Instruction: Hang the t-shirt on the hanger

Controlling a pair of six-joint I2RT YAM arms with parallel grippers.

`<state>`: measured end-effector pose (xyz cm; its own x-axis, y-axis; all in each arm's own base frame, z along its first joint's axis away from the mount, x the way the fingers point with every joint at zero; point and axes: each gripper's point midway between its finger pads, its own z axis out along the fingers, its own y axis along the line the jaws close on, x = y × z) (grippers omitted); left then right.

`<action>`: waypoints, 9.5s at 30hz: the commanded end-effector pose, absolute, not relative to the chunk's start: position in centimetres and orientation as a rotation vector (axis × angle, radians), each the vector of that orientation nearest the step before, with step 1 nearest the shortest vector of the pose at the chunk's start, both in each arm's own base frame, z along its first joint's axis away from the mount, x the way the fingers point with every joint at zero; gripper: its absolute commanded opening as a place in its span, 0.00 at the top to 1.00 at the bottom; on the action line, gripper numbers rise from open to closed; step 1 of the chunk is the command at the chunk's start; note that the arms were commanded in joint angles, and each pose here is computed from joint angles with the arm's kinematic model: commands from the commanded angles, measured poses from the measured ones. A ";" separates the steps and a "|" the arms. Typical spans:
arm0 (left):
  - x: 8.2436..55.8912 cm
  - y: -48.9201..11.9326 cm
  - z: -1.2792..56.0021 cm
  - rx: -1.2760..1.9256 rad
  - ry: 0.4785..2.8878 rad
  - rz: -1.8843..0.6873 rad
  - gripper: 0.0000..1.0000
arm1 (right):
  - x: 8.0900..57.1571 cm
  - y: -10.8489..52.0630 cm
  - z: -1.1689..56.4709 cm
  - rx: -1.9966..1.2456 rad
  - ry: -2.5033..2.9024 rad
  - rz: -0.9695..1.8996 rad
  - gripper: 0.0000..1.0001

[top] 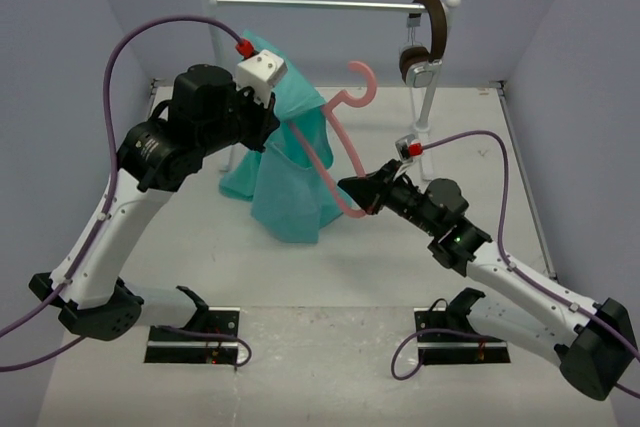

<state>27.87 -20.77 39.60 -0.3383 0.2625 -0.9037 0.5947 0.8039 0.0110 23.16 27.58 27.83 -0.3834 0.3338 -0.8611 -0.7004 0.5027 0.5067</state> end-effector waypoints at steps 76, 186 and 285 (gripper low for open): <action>19.6 -25.3 38.7 1.557 1.209 -0.464 1.00 | 17.6 21.3 31.2 -1.157 1.084 0.936 1.00; 21.4 -37.5 33.6 1.398 1.228 -1.107 1.00 | 20.7 12.5 38.1 -0.268 1.902 0.535 0.22; 33.3 -19.8 33.6 0.717 1.653 -0.565 1.00 | 23.5 17.7 42.2 -0.703 1.464 0.761 1.00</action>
